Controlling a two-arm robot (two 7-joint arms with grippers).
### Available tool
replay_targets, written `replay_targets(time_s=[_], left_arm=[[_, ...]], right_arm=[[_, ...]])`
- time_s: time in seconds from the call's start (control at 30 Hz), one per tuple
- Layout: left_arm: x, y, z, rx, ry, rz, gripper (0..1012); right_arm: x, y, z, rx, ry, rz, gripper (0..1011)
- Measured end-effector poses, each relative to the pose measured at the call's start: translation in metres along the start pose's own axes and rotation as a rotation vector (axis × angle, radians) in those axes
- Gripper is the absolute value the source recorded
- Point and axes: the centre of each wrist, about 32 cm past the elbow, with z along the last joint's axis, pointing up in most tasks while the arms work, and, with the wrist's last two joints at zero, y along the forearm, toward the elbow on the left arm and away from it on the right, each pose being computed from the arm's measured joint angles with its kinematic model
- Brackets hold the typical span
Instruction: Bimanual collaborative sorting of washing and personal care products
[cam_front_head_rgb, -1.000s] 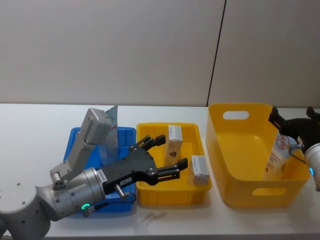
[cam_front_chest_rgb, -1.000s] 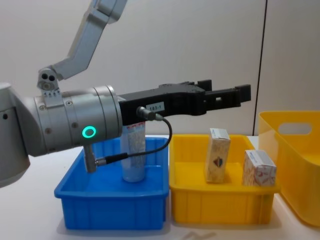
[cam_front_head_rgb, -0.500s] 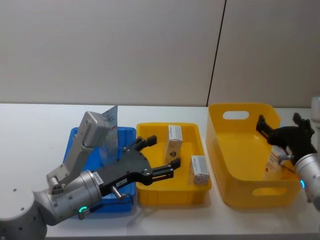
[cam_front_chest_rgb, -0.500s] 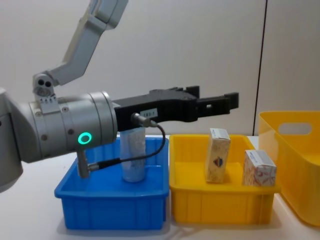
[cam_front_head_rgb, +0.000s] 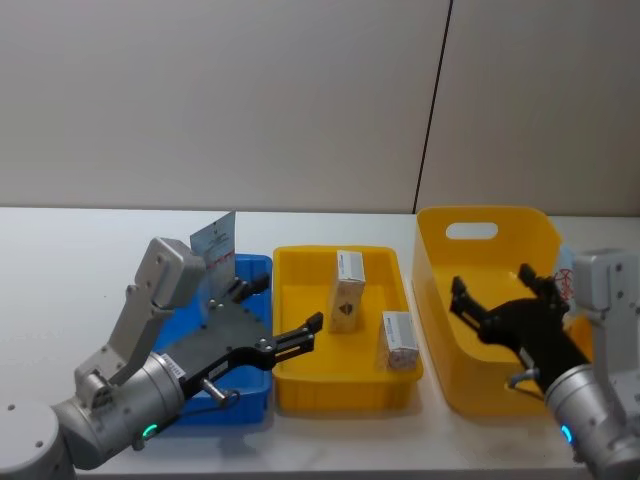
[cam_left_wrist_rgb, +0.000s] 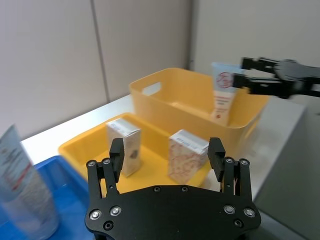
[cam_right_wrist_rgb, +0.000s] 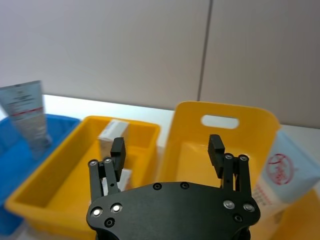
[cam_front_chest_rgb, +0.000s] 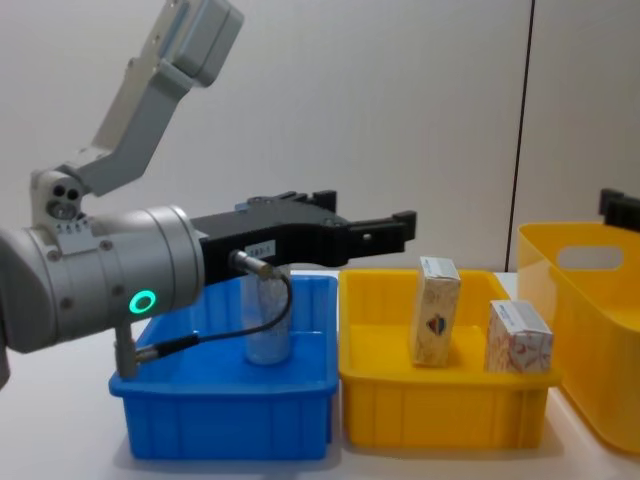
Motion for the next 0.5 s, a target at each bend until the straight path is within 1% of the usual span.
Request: replay_targets(time_s=[0.07,0.1,0.2,0.23,0.3,0.4,0.5], left_arm=[[-0.0009,0.0018,-0.0008,0.005,-0.008,0.021,1001],[-0.0019,0.0035,-0.0012,0.009,-0.016,0.041,1001],[-0.0032,0.0060,-0.0020,0.014,-0.028,0.069,1001],[-0.0041,0.0078,-0.0024,0.018,-0.036,0.090,1001],[-0.0051,0.0096,-0.0029,0.021,-0.045,0.109,1001],[-0.0073,0.0138,-0.0040,0.029,-0.066,0.158,1001],[-0.0087,0.0165,-0.0046,0.033,-0.080,0.188,1001]], right_arm=[[-0.004,-0.004,-0.002,0.003,0.004,0.020,1002],[-0.008,-0.008,-0.005,0.005,0.009,0.040,1002],[-0.016,-0.014,-0.008,0.011,0.018,0.073,1002],[-0.017,-0.016,-0.009,0.011,0.020,0.080,1002],[-0.021,-0.019,-0.011,0.013,0.025,0.096,1002],[-0.023,-0.021,-0.012,0.014,0.029,0.107,1002],[-0.024,-0.023,-0.012,0.015,0.031,0.113,1002]])
